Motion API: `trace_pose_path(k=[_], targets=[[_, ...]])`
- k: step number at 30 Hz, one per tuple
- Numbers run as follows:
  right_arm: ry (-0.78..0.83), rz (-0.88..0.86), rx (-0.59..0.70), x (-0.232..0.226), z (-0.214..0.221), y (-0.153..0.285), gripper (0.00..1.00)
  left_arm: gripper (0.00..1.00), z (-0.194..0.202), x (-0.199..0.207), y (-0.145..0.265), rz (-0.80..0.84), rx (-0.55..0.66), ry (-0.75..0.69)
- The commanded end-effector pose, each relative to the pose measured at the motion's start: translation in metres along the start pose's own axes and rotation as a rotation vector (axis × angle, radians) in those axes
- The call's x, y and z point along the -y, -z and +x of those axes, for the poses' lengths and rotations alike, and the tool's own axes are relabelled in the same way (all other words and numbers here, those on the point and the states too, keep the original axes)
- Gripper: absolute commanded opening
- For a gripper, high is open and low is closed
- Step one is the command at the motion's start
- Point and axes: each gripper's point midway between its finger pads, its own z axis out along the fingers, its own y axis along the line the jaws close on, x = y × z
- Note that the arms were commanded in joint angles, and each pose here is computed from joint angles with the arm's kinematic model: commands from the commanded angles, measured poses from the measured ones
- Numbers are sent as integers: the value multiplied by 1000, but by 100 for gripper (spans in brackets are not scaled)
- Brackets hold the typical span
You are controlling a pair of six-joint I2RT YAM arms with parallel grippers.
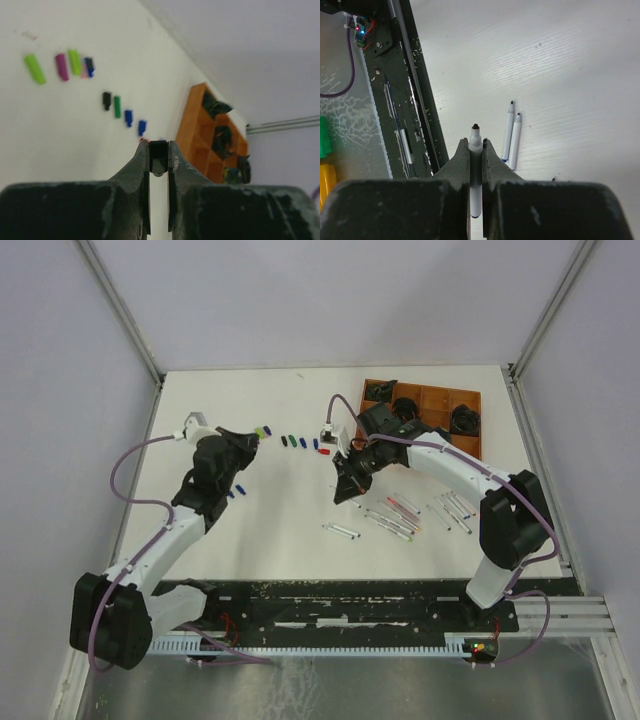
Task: Open the pen caps
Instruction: Open the pen cap from the pen, then place the pen cap at the center of the board.
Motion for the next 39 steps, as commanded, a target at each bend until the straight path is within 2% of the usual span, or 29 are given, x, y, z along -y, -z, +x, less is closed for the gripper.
trace_pose_path(k=[1,11,23,26,29,32,39], targets=[[55,43,40,4,-11,9,2,3,47,-74,9,-281,-191,-103],[27,26,41,9,-8,10,2,3,79,-140,-1,-608,-309,-182],[11,3,58,10,-9,17,2,3,101,-166,-25,-813,-484,-278],[8,-5,61,9,-9,17,2,3,105,-174,-26,-834,-536,-261],[11,-7,69,8,-11,20,2,4,103,-180,-24,-849,-540,-237],[11,-13,75,7,-12,22,2,8,99,-181,-23,-853,-519,-216],[8,-24,87,5,-13,25,2,15,106,-189,-23,-863,-571,-187]])
